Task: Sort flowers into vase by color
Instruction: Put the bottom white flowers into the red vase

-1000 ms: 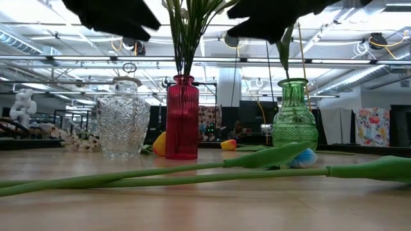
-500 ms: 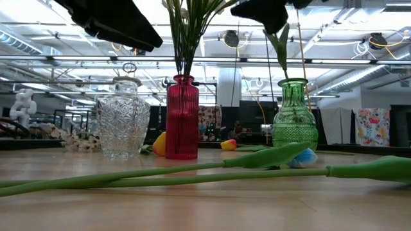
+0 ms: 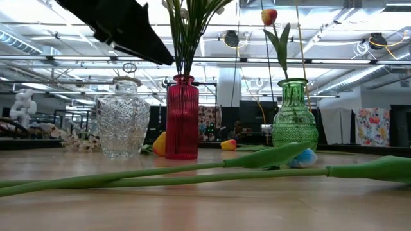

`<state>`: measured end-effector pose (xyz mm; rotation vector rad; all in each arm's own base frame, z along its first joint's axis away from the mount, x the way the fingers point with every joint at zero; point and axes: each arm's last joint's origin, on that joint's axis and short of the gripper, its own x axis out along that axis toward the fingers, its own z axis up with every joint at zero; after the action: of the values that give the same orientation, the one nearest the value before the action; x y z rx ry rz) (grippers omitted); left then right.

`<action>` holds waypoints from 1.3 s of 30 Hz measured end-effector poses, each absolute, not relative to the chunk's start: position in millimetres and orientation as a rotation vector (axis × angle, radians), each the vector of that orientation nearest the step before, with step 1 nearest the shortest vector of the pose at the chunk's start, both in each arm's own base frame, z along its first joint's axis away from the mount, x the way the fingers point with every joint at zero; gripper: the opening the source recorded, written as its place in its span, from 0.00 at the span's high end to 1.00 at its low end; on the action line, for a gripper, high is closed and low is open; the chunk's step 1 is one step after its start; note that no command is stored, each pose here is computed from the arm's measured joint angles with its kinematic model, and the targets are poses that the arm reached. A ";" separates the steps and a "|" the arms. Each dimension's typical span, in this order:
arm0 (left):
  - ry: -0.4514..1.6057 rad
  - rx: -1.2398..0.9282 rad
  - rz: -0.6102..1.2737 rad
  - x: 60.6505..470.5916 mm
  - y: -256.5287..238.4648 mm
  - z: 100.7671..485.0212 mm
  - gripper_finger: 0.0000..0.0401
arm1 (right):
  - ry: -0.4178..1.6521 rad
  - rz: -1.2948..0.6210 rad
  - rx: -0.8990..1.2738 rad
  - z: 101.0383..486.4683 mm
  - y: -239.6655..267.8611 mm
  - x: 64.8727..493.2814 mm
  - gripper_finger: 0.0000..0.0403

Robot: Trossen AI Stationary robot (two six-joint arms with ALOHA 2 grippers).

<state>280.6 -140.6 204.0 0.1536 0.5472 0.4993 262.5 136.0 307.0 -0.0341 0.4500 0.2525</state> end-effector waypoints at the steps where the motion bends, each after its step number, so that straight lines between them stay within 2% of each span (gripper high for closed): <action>1: 0.554 0.149 0.489 283.3 -139.3 202.7 0.39 | 0.461 0.259 -0.036 308.9 139.1 260.4 0.25; 10: 0.569 0.136 0.475 295.6 -131.8 195.0 0.39 | 0.499 0.155 -0.094 316.1 150.3 244.5 0.25; 35: 0.592 0.075 0.444 299.9 -125.6 194.3 0.39 | 0.393 0.134 -0.122 331.1 156.2 233.5 0.25; 39: 0.587 0.052 0.369 291.1 -136.1 208.8 0.39 | 0.394 0.134 -0.123 331.0 156.2 233.5 0.25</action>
<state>291.1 -136.1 208.8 0.0520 0.5875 0.3689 233.5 156.2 331.0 -0.1228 0.3939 0.1336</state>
